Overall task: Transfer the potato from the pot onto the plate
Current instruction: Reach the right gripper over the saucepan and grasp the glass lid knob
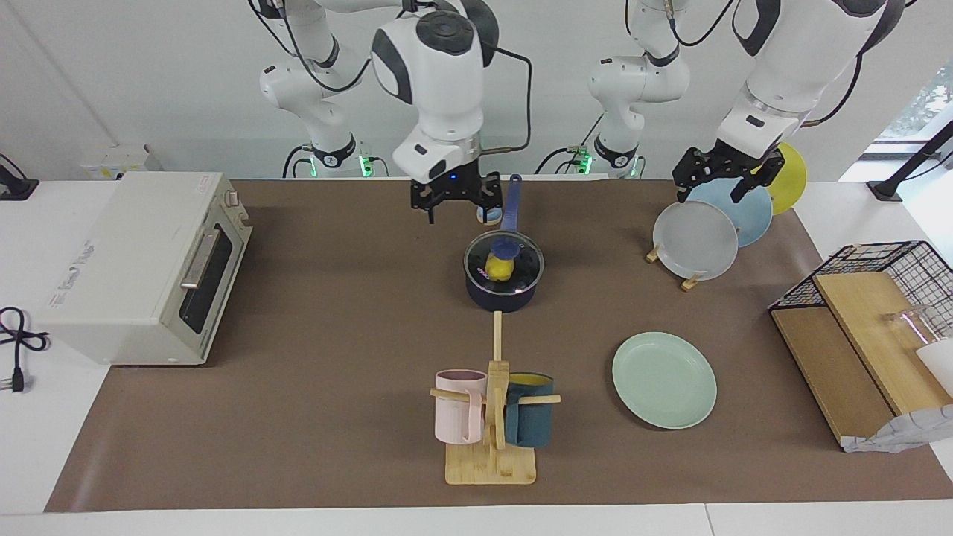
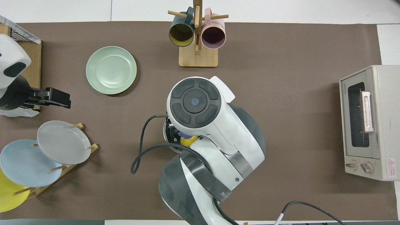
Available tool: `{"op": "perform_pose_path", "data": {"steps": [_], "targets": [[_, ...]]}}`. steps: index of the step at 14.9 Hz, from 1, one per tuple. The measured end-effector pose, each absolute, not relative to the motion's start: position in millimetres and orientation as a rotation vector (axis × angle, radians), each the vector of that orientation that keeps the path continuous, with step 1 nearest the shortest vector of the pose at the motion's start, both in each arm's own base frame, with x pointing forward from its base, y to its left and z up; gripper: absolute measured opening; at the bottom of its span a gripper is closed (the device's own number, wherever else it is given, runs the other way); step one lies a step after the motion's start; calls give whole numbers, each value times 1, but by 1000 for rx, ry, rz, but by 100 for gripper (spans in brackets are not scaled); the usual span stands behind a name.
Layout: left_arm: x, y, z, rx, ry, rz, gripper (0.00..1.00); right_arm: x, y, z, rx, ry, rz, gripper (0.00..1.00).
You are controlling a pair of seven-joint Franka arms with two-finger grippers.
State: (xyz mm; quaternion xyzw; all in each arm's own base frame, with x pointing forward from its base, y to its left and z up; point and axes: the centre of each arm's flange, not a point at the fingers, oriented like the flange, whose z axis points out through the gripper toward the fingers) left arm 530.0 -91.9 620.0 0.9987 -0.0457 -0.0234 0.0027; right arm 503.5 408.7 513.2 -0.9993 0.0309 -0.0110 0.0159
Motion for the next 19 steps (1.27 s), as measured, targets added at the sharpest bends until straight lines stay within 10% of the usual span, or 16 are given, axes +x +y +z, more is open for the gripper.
{"op": "perform_pose_path", "data": {"steps": [19], "targets": [[530,-92,620,3132,-143,-73,100,465,440,416,-3095,-110,-217,100]]}}
